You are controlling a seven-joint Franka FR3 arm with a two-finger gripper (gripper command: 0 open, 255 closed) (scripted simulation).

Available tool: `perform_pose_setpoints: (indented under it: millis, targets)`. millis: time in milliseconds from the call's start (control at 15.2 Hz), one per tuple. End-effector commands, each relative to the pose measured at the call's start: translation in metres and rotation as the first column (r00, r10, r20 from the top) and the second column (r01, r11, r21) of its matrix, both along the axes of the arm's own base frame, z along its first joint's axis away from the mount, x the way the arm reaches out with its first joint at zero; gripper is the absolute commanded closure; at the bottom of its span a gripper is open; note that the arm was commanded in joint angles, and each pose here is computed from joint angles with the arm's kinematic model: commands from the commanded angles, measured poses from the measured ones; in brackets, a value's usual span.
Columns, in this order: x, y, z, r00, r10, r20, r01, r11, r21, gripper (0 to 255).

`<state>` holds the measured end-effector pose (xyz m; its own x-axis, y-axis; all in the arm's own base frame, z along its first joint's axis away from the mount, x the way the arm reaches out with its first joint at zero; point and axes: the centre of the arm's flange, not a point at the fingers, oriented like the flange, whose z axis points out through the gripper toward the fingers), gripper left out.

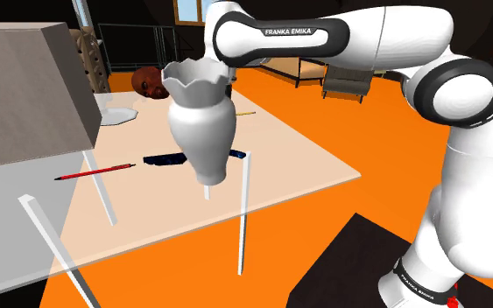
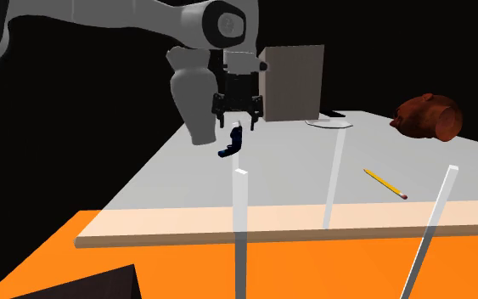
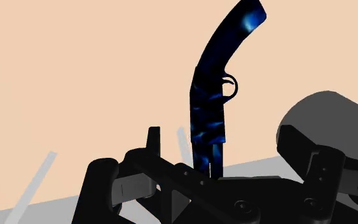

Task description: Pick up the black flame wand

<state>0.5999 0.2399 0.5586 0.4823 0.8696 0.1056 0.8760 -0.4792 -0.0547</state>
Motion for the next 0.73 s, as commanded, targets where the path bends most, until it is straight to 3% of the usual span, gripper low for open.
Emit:
perform_pose_setpoints:
  millis: [0, 132, 660]
  targets:
    - [0.011, 0.027, -0.006, 0.997, 0.075, 0.000, -0.075, 0.997, -0.004, 0]
    - [0.018, 0.050, -0.011, 0.990, 0.140, 0.000, -0.140, 0.990, -0.007, 0]
    - [0.018, 0.050, -0.051, 0.990, 0.140, 0.000, -0.140, 0.990, -0.007, 0]
